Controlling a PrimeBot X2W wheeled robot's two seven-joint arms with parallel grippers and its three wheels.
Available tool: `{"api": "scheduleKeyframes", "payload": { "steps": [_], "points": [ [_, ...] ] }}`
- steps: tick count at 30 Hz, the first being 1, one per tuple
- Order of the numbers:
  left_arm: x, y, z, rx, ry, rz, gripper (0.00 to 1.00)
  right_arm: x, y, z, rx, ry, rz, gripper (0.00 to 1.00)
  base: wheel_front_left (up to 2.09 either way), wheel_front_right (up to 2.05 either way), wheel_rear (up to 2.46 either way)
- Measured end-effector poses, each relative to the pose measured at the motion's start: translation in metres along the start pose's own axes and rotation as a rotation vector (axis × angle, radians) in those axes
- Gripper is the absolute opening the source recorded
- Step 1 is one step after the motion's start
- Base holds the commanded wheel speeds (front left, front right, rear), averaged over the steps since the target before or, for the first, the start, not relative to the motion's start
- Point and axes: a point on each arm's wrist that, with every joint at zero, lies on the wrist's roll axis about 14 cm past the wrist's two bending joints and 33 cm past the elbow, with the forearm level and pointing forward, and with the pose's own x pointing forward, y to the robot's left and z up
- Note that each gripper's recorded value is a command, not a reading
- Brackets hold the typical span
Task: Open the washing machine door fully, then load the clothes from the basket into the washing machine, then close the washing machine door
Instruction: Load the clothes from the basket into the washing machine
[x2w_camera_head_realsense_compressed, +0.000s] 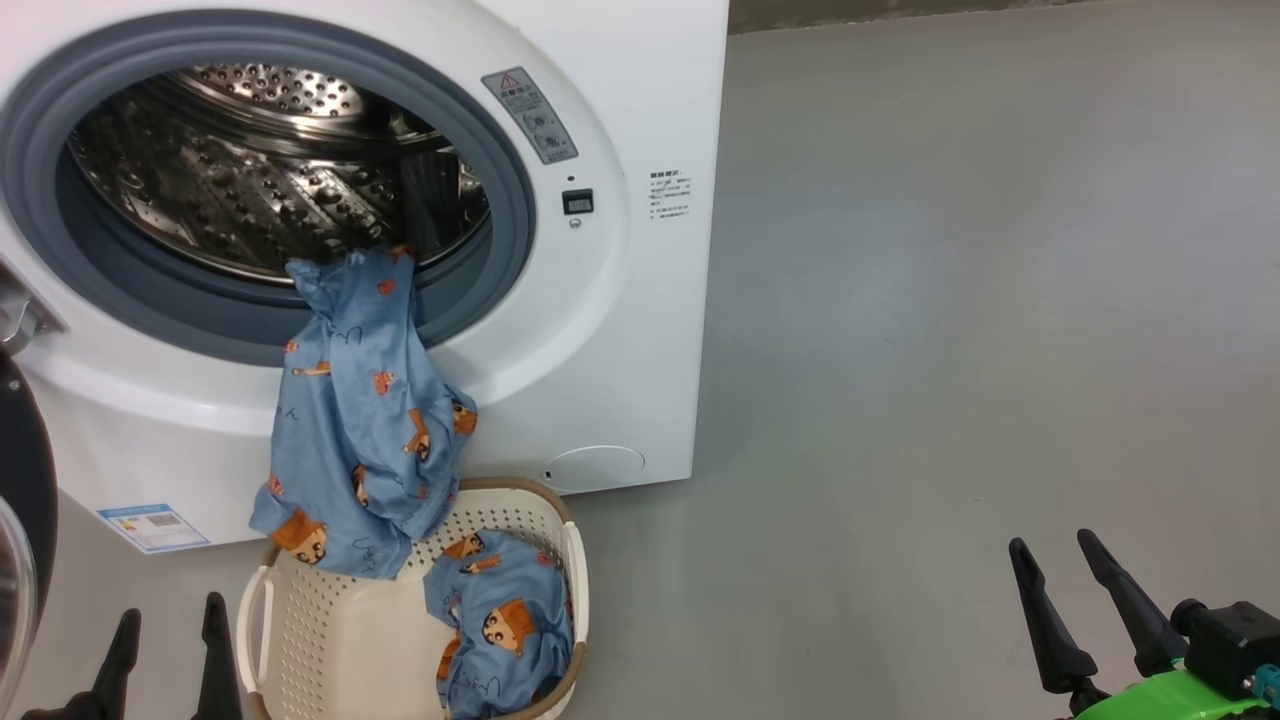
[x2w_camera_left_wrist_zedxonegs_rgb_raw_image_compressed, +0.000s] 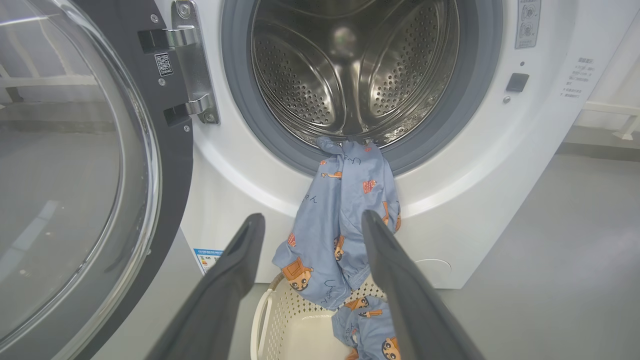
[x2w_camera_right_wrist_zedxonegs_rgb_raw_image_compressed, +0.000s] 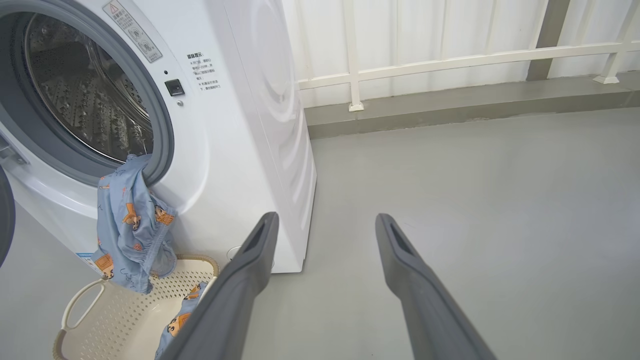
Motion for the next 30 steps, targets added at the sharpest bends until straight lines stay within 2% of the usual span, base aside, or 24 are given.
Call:
{"api": "scheduleKeyframes", "payload": {
  "steps": [18,30],
  "points": [
    [0.007,-0.001,-0.012,0.001,0.034,-0.001,1.00,0.003,-0.002,-0.009,0.006,0.029,-0.009,1.00,0.00,0.00,0.00],
    [0.046,-0.020,-0.040,-0.042,0.103,-0.033,1.00,0.033,0.001,-0.019,0.018,0.052,-0.004,1.00,0.00,0.00,0.00]
  ]
}}
